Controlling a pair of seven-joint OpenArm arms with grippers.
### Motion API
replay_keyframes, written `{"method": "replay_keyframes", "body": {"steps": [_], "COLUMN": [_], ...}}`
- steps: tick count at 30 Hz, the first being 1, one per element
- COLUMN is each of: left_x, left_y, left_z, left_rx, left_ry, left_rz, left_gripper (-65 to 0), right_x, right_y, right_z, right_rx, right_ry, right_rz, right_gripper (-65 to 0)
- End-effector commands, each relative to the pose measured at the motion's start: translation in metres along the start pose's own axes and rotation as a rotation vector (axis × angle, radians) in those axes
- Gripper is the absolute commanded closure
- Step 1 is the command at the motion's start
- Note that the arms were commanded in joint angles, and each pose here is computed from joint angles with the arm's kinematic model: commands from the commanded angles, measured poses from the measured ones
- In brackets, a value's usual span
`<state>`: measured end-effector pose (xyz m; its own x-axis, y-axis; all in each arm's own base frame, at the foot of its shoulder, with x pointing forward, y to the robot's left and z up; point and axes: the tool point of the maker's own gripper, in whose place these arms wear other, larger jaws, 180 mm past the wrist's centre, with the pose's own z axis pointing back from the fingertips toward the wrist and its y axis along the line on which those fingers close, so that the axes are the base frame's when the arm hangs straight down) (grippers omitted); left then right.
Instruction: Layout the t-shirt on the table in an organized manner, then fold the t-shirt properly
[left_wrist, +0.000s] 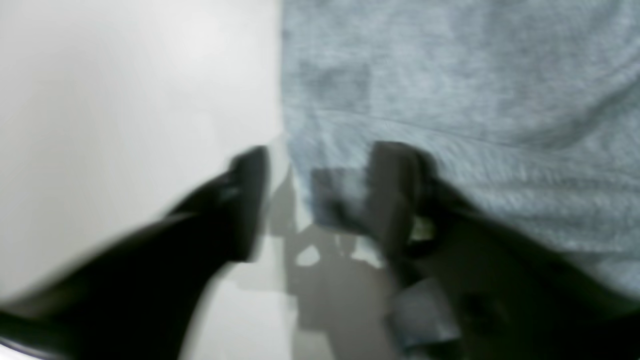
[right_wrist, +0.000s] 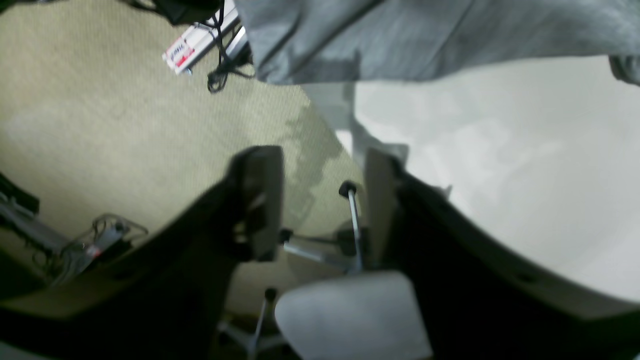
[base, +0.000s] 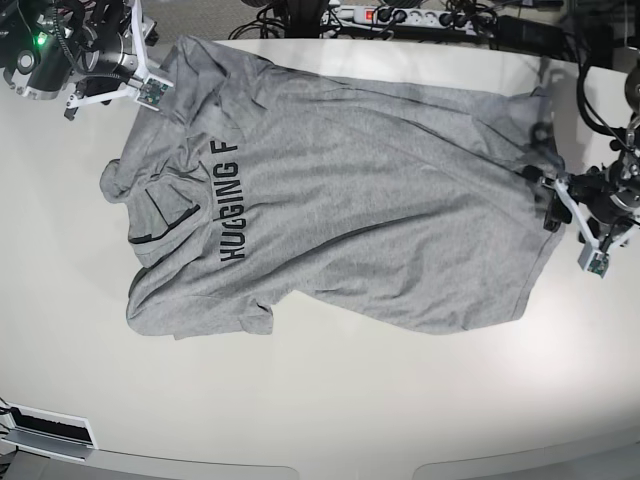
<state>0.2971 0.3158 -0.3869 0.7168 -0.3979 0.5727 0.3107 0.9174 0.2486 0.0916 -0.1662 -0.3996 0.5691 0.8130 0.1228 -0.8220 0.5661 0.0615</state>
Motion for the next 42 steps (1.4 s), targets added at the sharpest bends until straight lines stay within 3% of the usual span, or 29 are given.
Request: {"method": "replay_keyframes", "body": {"steps": [1,8,15,18,24,29,35,38,42], "left_x": [0.016,0.01,-0.004,-0.008,-0.015,-0.022,-0.021,-0.021,-0.021], "left_y": [0.018,0.034,-0.007,-0.014,-0.033,-0.057,-0.059,-0.059,-0.059], "left_z": [0.008,0.017,0.022,0.024,0.031,0.044,0.044,0.044,0.044], "left_rx": [0.035,0.033,-0.202,-0.241,-0.36,-0.508,-0.516,-0.517,-0.517], "left_ry": [-0.041,0.016,0.084,0.099,0.136,0.154,0.142,0.142,0.143], "left_rz": [-0.022,-0.054,-0.047,-0.062,-0.095,-0.093,-0.084,-0.083,-0.083], "left_gripper": [-41.8,-41.8,-41.8,-41.8,-41.8,-41.8,-41.8,-41.8,-41.8], "right_x": [0.007,0.041,0.078,0.088,0.089,0.077,0.076,0.078,0.079], "right_y": [-0.005,-0.008,-0.009,-0.014,-0.029,-0.029,-0.034,-0.034,-0.028], "right_z": [0.005,0.009,0.012,0.012,0.011,-0.008,-0.014,-0.013,-0.014], "right_rx": [-0.018,-0.032,-0.055,-0.094,-0.18,-0.154,-0.154,-0.148,-0.119], "right_ry": [-0.036,-0.215,-0.347,-0.384,-0.397,-0.355,-0.36,-0.362,-0.352], "right_rz": [0.009,-0.036,-0.068,-0.097,-0.147,-0.182,-0.191,-0.164,-0.102], "right_gripper": [-31.4,-31.4,-32.2,-38.3,-39.4,-39.4,-38.9,-30.0,0.0]}}
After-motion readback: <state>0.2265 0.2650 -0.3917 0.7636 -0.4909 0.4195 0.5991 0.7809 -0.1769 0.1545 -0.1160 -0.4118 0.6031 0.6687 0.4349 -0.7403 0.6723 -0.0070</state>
